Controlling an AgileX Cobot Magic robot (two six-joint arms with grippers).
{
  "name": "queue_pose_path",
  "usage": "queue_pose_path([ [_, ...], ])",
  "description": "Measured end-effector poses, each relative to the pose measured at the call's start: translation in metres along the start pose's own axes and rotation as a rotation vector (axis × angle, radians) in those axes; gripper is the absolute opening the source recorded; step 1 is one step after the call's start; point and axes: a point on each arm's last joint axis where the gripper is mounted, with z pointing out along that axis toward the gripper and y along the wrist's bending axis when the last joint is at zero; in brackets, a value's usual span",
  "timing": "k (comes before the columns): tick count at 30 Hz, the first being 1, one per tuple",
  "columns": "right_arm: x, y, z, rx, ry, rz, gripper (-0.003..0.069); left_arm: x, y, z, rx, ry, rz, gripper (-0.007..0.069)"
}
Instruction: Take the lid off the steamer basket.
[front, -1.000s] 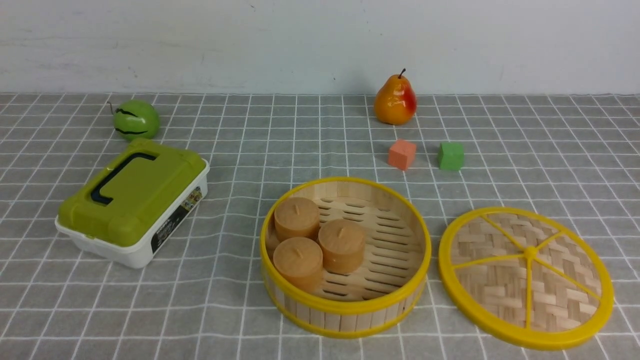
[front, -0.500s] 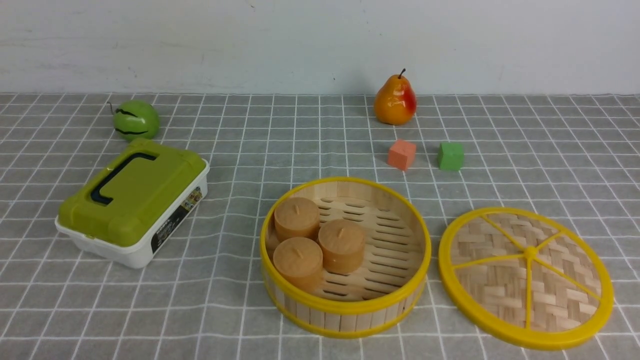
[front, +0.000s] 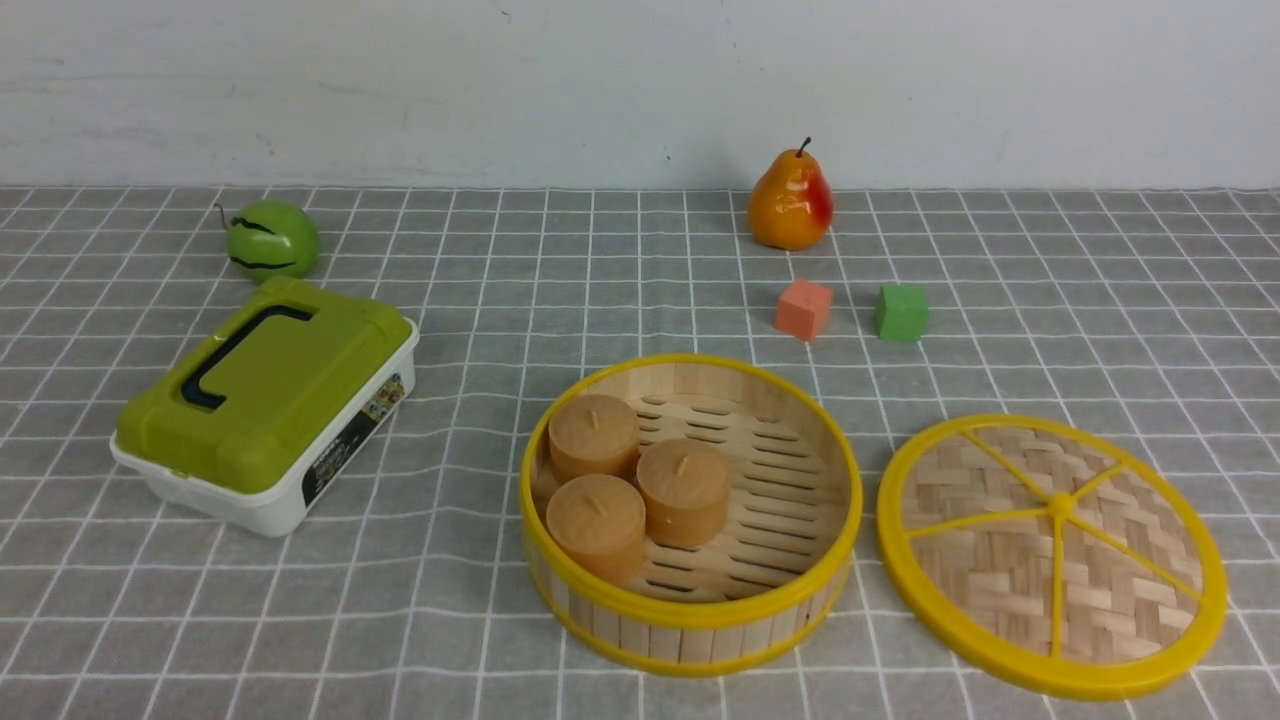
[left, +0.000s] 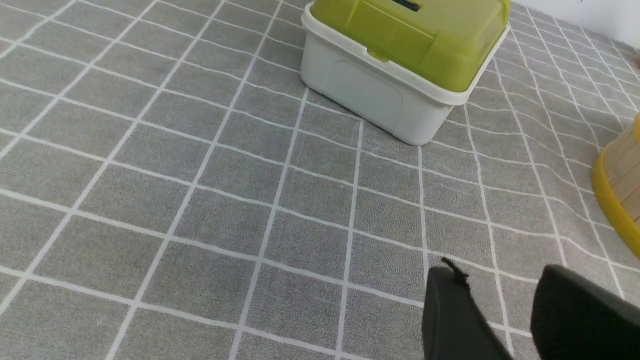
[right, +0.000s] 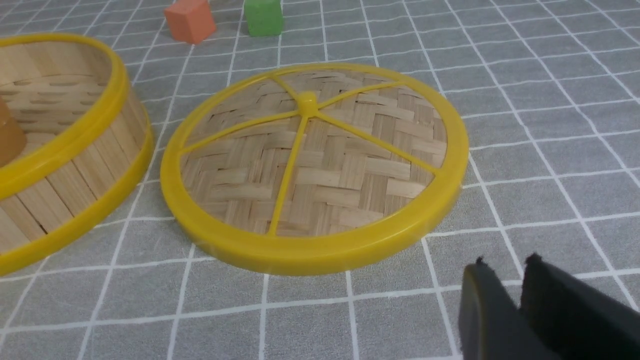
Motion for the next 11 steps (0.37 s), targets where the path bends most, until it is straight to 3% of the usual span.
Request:
queue_pose_path([
  [11, 0.0, 0.0, 0.0, 0.0, 0.0, 0.0, 0.0099, 0.0, 0.0, 0.0, 0.0, 0.0, 0.0, 0.0239],
])
